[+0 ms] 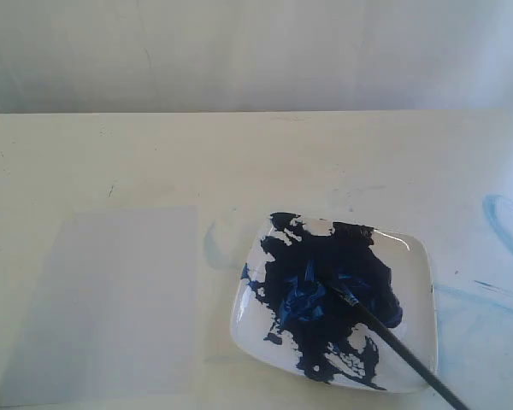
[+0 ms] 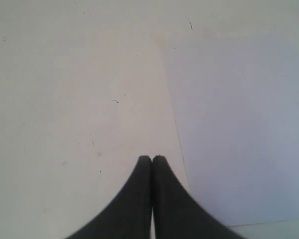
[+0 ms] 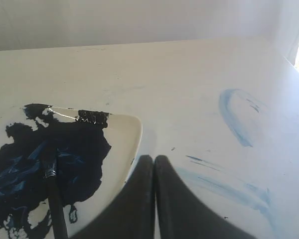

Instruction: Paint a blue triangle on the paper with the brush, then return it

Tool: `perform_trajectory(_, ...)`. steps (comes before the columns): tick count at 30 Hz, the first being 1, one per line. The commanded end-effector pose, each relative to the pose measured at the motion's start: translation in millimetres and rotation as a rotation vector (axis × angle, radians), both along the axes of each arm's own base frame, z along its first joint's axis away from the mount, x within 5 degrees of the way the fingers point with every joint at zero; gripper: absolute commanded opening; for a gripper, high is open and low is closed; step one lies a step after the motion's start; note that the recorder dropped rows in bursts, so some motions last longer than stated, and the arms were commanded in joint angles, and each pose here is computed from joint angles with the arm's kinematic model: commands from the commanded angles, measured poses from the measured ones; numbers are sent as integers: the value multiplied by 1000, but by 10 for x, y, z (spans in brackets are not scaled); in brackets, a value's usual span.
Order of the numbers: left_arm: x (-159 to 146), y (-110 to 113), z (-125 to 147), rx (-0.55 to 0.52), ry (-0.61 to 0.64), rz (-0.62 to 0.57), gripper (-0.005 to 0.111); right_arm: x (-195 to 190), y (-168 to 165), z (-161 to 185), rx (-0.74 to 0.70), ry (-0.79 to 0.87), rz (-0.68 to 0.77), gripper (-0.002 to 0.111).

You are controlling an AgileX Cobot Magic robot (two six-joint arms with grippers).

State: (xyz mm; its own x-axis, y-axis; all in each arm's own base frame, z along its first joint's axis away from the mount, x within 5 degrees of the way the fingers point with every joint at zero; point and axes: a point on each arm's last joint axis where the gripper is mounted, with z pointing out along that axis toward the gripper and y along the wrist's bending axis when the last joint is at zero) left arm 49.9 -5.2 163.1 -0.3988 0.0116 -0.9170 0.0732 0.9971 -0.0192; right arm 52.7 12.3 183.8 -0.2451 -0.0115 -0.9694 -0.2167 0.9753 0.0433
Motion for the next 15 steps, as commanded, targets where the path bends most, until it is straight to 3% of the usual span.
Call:
perform_trajectory(1, -2, -3, -8, -3, 0, -6, 0, -1, 1, 10, 7, -15, 2, 0)
perform_trajectory(11, -2, -3, -8, -3, 0, -6, 0, 0, 2, 12, 8, -17, 2, 0)
perform_trajectory(15, -2, -3, -8, -3, 0, -6, 0, 19, 6, 143, 42, -159, 2, 0)
